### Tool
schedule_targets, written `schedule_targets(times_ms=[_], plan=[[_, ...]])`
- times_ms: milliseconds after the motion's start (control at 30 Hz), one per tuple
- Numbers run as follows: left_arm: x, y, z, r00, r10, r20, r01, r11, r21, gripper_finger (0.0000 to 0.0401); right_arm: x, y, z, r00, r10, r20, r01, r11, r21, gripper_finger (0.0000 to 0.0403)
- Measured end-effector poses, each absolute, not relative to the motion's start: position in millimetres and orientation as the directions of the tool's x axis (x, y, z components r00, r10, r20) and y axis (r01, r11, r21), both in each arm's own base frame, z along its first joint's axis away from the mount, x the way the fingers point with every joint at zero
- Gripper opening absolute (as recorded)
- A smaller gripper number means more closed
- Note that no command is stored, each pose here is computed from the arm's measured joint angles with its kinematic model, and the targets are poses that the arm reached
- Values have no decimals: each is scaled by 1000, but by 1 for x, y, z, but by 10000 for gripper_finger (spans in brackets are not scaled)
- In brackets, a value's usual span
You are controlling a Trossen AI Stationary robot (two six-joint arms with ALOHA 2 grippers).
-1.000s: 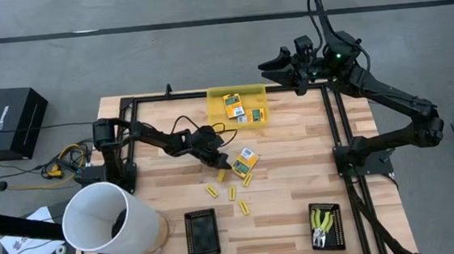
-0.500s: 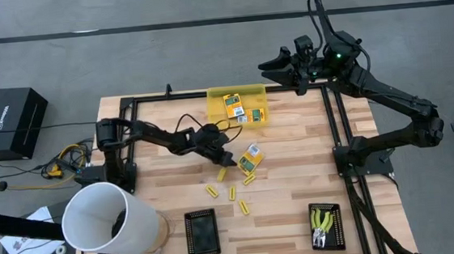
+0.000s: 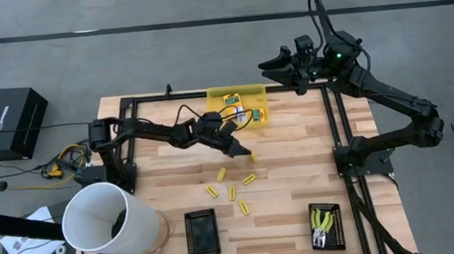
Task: Pick & Place School Supplies
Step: Put the yellow crayon box into the yellow bin
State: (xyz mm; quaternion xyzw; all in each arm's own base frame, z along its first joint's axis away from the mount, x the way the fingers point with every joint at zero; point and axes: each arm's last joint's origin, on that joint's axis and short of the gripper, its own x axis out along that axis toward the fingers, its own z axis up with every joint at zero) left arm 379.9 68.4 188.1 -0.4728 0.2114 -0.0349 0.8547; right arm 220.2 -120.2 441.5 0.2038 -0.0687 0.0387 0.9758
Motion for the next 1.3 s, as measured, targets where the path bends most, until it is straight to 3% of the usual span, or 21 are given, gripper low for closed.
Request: schedule_targets(times_ms=[300, 633, 833, 1300], plan=[[381, 96, 220, 957, -158, -242, -105, 590, -801, 0, 220, -120, 442, 988, 47, 150, -104, 914, 392, 186], [352, 143, 256, 987, 1, -160, -123, 639, -759, 0, 218, -124, 442, 988, 30, 150, -85, 922, 378, 186], [341, 170, 249, 981, 52, -189, -179, 634, -753, 0, 216, -128, 442, 989, 15, 150, -71, 923, 378, 186], [343, 203, 187, 947, 12, -321, -266, 590, -762, 1, 216, -127, 441, 989, 15, 150, -71, 923, 379, 186]])
